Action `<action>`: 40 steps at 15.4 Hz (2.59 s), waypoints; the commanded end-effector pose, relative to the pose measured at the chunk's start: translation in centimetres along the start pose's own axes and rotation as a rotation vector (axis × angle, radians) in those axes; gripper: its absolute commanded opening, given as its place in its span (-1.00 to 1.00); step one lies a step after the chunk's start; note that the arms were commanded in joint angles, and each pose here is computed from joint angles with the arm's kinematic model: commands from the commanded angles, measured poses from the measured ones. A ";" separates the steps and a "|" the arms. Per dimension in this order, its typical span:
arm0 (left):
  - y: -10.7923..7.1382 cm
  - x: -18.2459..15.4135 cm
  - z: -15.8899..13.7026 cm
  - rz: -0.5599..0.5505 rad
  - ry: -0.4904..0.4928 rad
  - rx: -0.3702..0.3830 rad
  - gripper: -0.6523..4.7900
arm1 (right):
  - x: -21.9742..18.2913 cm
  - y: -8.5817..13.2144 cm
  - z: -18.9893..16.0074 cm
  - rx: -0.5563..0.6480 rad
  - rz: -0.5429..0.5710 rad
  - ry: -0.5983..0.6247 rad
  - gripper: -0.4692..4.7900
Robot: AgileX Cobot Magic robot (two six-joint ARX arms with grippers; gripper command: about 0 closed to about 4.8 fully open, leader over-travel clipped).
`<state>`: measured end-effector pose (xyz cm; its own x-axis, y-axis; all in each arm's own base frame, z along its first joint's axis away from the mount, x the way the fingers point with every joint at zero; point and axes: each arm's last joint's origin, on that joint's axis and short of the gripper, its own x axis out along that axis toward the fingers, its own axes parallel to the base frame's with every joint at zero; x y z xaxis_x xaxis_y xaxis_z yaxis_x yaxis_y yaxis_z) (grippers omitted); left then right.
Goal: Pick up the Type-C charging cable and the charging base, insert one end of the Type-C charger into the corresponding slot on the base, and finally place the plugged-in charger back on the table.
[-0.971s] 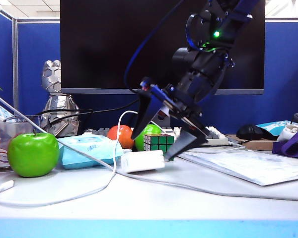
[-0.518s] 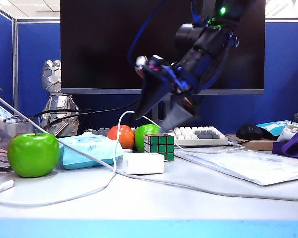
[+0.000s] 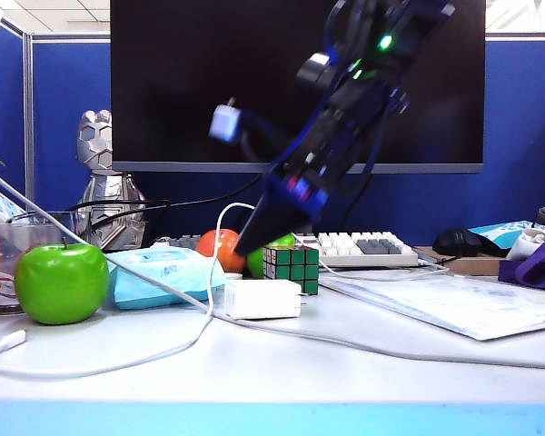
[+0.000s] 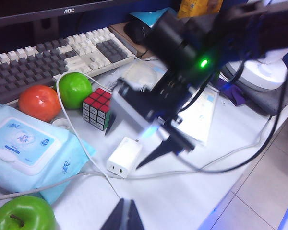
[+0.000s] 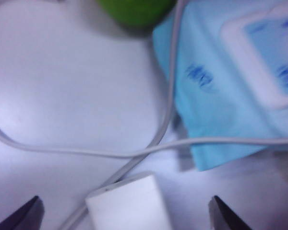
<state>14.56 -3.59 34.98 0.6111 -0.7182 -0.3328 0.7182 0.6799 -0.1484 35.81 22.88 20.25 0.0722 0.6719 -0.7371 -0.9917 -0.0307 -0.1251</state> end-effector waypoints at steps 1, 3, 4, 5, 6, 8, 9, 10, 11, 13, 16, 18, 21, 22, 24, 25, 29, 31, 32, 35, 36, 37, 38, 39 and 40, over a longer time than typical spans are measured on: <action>-0.1 -0.1 0.2 -0.006 -0.010 0.008 -0.78 | 1.7 0.4 -0.8 0.017 0.014 0.109 1.00; -0.1 -0.1 0.2 -0.006 -0.010 0.008 -0.78 | 2.3 0.2 -1.4 0.021 -0.006 0.149 1.00; -0.1 -0.1 0.2 -0.006 -0.010 0.008 -0.78 | 2.7 0.1 -1.7 0.024 -0.012 0.170 1.00; -0.1 -0.1 0.2 -0.006 -0.010 0.008 -0.78 | 3.2 0.1 -2.2 0.031 -0.007 0.186 1.00; -0.1 -0.1 0.2 -0.006 -0.010 0.008 -0.78 | 3.4 0.1 -2.4 0.034 -0.003 0.189 1.00; -0.1 -0.1 0.2 -0.006 -0.010 0.008 -0.78 | 3.8 0.0 -2.6 0.034 -0.003 0.189 1.00; -0.1 -0.1 0.2 -0.006 -0.010 0.008 -0.78 | 3.9 0.0 -2.7 0.034 -0.003 0.189 1.00; -0.1 -0.1 0.2 -0.006 -0.010 0.008 -0.78 | 3.9 0.0 -2.7 0.034 -0.003 0.190 0.89; -0.1 -0.1 0.2 -0.006 -0.010 0.008 -0.78 | 3.9 0.0 -2.7 0.036 -0.003 0.196 0.19; -0.1 -0.1 0.1 -0.007 -0.004 0.003 -0.78 | 2.1 0.0 -1.4 0.069 -0.059 0.188 -0.84; -0.1 -0.1 0.1 -0.007 -0.004 0.003 -0.78 | -2.3 0.4 1.7 0.079 -0.148 0.103 -0.84; -0.1 -0.1 0.1 -0.007 -0.004 0.003 -0.78 | -5.8 1.3 3.9 0.088 -0.180 -0.001 -0.84; -0.1 -0.1 0.1 -0.007 -0.005 0.004 -0.78 | -13.8 4.6 8.3 0.119 -0.216 -0.246 -0.84; -0.1 -0.1 0.1 -0.007 -0.005 0.004 -0.78 | -16.0 5.8 9.2 0.119 -0.215 -0.317 -0.84; -0.1 -0.1 0.2 -0.005 -0.015 0.012 -0.78 | -19.8 7.8 10.5 0.107 -0.187 -0.465 -0.84; -0.1 -0.1 0.3 -0.004 -0.022 0.019 -0.78 | -22.8 9.3 11.3 0.083 -0.167 -0.585 -0.84; 0.0 -0.1 0.4 -0.003 -0.031 0.026 -0.78 | -28.0 12.7 12.9 0.048 -0.200 -0.765 -0.84; 0.0 -0.1 0.6 -0.002 -0.043 0.035 -0.78 | -29.8 14.1 13.5 0.045 -0.214 -0.834 -0.84; 0.0 -0.1 0.7 0.000 -0.051 0.040 -0.78 | -30.7 14.7 13.7 0.048 -0.231 -0.867 -0.84; 0.1 0.0 1.1 0.004 -0.089 0.041 -0.78 | -32.2 15.7 14.1 0.108 -0.295 -0.934 -0.84; 0.2 0.1 1.4 0.003 -0.111 0.021 -0.78 | -32.1 15.8 14.0 0.127 -0.291 -0.928 -0.84; 0.3 0.1 1.7 -0.010 -0.134 0.011 -0.78 | -31.9 15.7 13.9 0.153 -0.282 -0.913 -0.84; 0.3 0.1 1.9 -0.035 -0.152 0.004 -0.78 | -31.7 15.6 13.8 0.170 -0.274 -0.901 -0.84; 0.3 0.2 2.1 -0.043 -0.167 -0.008 -0.78 | -31.6 15.5 13.7 0.177 -0.270 -0.896 -0.84; 0.3 0.1 2.4 -0.044 -0.188 -0.019 -0.78 | -31.4 15.4 13.7 0.188 -0.265 -0.887 -0.84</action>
<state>15.62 -3.80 36.59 0.6329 -0.7526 -0.1819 0.7331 0.6580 -0.1721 17.01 11.50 50.23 0.2677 0.9610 0.0694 -0.9619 0.2707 -0.0384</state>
